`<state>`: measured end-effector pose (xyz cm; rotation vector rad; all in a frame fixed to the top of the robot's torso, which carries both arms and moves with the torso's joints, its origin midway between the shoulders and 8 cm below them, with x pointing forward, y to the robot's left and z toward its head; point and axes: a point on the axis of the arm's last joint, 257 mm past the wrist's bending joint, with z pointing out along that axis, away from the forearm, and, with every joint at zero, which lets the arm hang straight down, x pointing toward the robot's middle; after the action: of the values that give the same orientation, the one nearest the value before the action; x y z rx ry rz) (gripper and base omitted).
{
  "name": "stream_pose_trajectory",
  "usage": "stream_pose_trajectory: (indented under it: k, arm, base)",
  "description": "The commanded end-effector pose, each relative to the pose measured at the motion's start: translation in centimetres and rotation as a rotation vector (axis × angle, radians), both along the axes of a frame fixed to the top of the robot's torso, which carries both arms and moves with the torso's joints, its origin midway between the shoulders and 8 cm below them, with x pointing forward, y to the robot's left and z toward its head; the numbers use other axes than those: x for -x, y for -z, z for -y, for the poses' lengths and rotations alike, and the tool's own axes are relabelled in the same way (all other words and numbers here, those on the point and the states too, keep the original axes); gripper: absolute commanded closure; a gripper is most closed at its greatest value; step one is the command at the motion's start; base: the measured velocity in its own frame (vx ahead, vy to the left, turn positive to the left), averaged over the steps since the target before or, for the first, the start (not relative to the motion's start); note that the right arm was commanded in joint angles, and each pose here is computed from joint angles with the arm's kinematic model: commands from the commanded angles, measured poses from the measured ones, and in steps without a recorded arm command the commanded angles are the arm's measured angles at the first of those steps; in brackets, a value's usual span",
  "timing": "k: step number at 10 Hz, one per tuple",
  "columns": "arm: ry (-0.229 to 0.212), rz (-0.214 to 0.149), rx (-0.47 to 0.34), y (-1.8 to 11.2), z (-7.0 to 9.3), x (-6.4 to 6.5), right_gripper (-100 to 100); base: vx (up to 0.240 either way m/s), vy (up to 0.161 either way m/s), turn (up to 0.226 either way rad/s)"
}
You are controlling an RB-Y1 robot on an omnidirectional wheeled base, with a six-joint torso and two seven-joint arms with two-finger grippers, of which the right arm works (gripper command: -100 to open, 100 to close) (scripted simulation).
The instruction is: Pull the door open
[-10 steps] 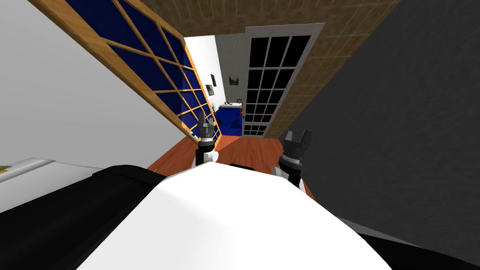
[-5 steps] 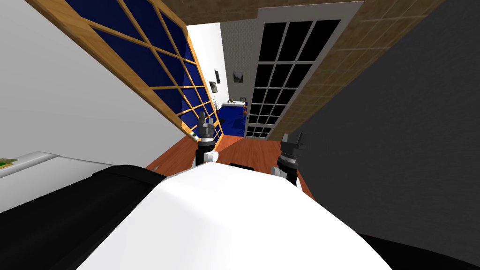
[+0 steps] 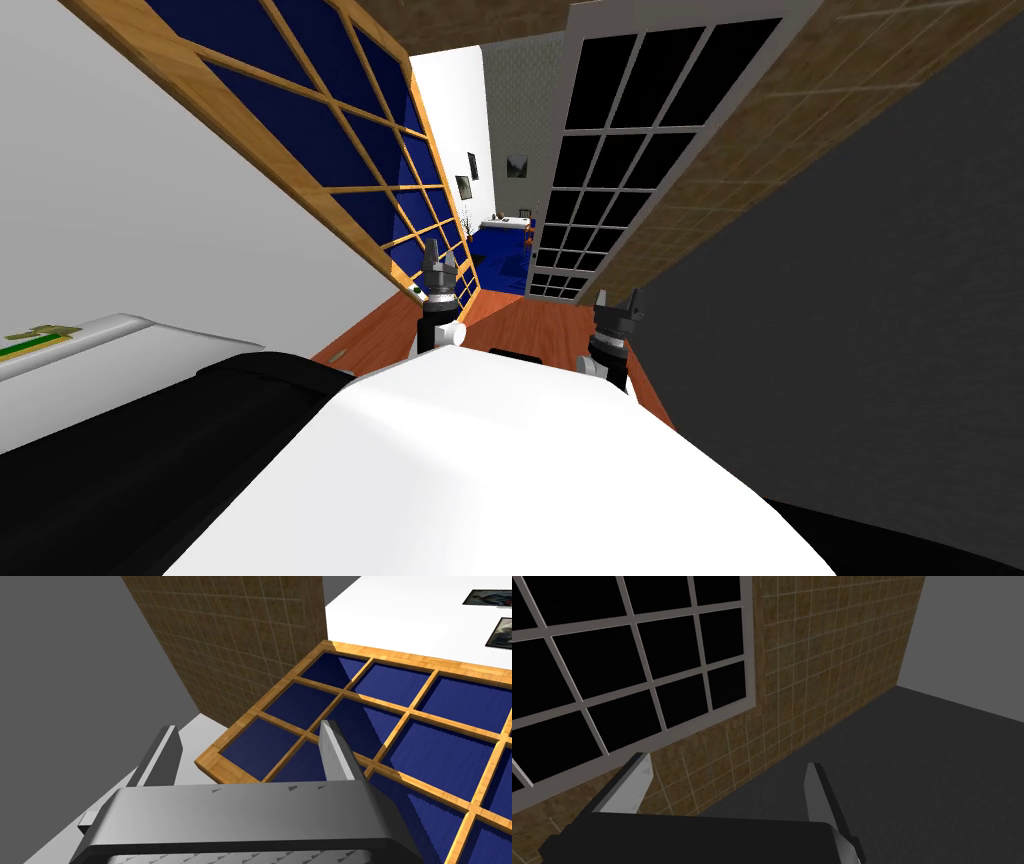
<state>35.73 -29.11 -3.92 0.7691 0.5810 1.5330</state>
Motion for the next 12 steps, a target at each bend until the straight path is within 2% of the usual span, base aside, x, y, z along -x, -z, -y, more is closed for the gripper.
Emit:
stream_pose_trajectory:
  k: [1, 12]
  arm:
    - [-0.027, -0.021, -0.055, 1.3, 0.6, -0.4, -100]
    - [-0.115, -0.102, -0.315, 8.2, 3.7, -2.3, -100]
  base:
    - [0.147, -0.002, 0.175]
    - [0.105, 0.016, 0.107]
